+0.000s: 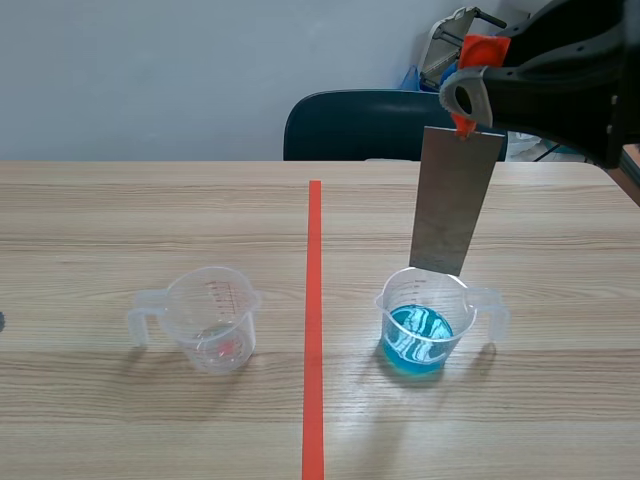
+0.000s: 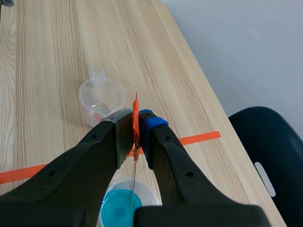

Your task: Do the redox reaction experiment

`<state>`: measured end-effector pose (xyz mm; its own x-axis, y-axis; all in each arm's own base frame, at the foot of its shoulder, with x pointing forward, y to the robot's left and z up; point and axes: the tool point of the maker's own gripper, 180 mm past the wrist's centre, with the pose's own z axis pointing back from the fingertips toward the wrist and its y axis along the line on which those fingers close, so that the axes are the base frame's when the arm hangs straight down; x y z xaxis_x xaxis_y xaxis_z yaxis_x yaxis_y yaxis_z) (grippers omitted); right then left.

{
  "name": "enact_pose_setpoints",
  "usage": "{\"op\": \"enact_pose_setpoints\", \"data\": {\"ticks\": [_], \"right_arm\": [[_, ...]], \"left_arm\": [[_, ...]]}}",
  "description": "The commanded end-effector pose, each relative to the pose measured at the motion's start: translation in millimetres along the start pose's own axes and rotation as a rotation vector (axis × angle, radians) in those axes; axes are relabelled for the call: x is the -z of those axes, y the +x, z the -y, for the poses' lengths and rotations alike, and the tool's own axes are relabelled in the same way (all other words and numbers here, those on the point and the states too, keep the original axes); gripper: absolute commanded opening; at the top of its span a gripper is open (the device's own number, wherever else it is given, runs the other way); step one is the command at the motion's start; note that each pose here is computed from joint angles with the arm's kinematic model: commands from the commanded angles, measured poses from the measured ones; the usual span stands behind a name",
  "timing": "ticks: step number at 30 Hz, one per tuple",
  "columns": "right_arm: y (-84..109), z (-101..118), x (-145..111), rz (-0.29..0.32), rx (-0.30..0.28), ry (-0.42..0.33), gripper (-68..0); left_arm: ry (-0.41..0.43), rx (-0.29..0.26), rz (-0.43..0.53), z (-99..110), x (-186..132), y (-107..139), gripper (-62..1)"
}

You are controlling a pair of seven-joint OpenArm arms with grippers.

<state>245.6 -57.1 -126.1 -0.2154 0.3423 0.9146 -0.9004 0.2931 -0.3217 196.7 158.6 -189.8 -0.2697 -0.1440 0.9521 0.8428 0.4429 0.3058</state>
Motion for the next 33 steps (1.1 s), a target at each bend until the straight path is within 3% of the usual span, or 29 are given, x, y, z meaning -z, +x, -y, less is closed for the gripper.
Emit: {"op": "enact_pose_setpoints", "data": {"ticks": [1,16,24,33], "right_arm": [[9.9,5.8,-1.9,0.025,-0.026,-0.011,-66.7],[4.5,0.6,-1.5,0.018,-0.007,-0.003,-66.6],[-1.4,1.2,1.6,0.003,-0.056,-0.023,-66.7],[-4.4,-0.1,4.7,0.008,-0.059,-0.037,-66.7]], "left_arm": [[0.011,0.002,0.038,-1.6,2.7,7.8,1.4],[0.011,0.002,0.038,-1.6,2.7,7.8,1.4],[0.011,0.002,0.038,-1.6,2.7,7.8,1.4],[0.011,0.002,0.038,-1.6,2.7,7.8,1.4]]}}
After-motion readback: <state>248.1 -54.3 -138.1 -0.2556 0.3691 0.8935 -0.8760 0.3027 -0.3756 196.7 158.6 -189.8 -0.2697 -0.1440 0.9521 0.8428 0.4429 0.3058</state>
